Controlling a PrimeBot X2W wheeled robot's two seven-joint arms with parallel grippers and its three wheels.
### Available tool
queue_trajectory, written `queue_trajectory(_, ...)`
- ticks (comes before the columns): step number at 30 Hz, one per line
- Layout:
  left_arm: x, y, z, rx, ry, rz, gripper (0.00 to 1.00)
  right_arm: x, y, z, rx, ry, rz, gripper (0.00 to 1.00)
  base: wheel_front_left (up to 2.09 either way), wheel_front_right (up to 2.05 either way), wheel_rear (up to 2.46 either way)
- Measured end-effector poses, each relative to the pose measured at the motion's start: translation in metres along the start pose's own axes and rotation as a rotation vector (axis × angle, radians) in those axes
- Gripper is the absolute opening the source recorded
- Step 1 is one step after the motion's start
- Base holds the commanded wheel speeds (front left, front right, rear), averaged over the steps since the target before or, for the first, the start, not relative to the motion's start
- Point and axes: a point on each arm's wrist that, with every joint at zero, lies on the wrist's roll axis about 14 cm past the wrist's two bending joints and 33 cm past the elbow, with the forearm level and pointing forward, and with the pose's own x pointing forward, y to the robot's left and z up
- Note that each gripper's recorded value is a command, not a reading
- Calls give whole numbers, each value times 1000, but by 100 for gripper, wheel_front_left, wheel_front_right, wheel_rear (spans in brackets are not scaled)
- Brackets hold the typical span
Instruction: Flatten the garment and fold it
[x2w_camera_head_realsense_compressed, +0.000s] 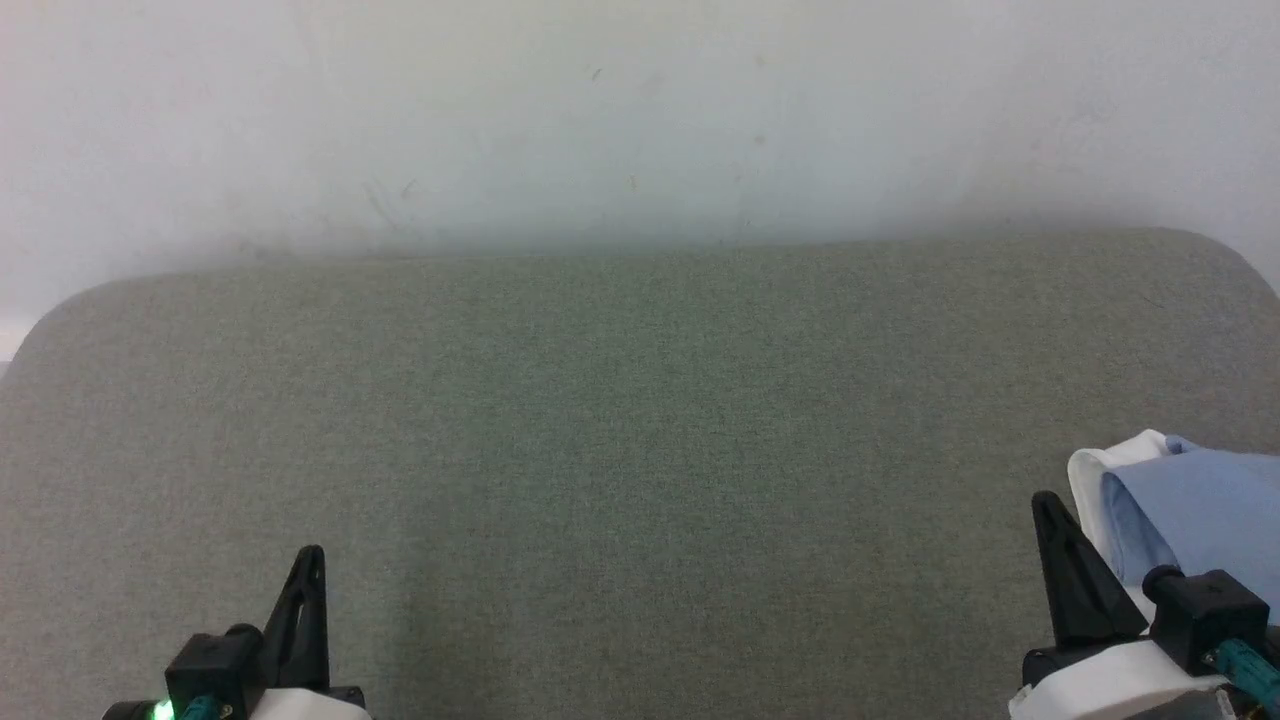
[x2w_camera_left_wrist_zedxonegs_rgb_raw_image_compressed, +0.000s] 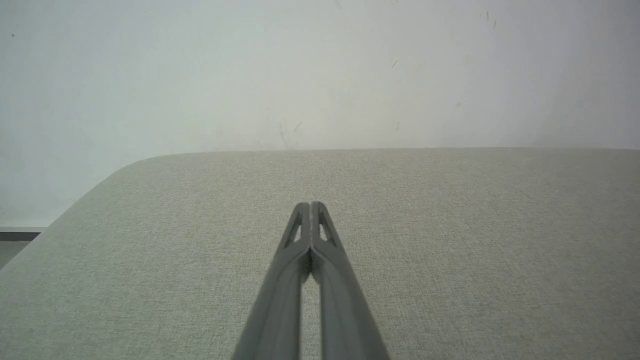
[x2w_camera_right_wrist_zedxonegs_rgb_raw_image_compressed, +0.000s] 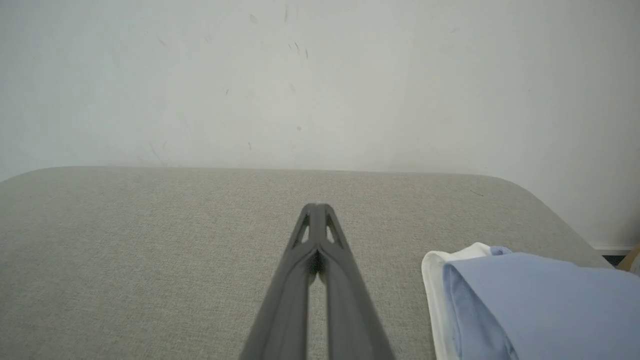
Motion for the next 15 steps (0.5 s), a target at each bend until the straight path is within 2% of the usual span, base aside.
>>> queue_trajectory(15, 3, -6, 1, -5, 13, -11, 0, 1, 1, -3, -9, 17, 3, 0, 0, 0, 0)
